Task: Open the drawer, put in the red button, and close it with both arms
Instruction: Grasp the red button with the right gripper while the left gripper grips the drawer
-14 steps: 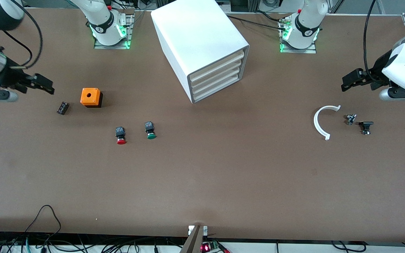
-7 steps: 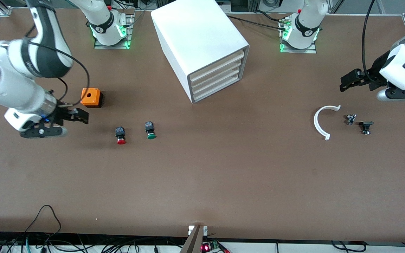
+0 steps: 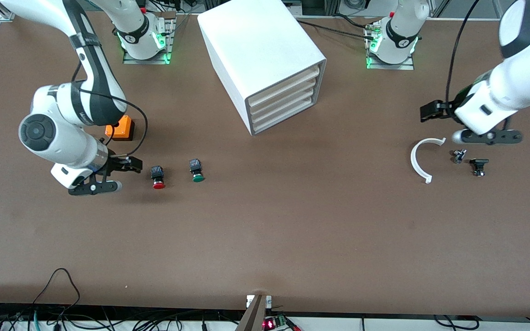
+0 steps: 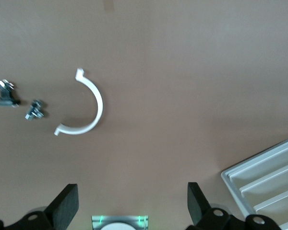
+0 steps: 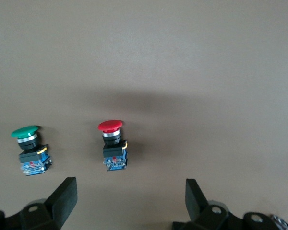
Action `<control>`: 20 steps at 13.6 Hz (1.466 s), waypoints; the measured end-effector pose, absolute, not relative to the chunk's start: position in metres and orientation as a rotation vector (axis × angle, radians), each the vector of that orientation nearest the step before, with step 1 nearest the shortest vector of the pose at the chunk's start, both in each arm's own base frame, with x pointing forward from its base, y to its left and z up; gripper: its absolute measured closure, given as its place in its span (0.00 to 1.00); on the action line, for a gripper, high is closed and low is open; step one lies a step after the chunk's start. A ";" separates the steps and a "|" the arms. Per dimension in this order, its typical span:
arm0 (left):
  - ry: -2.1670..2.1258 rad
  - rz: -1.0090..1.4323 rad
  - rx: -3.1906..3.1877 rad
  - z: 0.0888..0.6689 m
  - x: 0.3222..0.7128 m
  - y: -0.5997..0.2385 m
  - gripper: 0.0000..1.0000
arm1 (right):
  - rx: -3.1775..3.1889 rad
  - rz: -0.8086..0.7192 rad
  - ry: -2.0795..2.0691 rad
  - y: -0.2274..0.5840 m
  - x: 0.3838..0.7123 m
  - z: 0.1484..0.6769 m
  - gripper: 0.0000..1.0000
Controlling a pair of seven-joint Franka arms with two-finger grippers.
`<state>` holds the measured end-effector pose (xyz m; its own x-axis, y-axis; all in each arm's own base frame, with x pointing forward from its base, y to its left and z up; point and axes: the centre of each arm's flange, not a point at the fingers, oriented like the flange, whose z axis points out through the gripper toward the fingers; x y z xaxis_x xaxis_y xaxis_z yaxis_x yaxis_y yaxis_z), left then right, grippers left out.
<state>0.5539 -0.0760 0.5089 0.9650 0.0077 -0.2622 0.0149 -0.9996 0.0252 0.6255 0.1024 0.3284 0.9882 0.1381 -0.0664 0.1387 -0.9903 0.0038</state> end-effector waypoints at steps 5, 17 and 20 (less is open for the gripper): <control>0.096 -0.830 2.737 0.366 0.538 -0.112 0.00 | 3.130 -0.111 0.365 0.135 0.609 0.273 0.00; -0.049 -0.966 2.216 0.229 0.440 -0.257 0.00 | 3.138 0.001 0.398 0.129 0.559 0.174 0.01; -0.080 -0.979 2.208 0.231 0.431 -0.271 0.00 | 3.137 0.004 0.397 0.127 0.558 0.171 0.27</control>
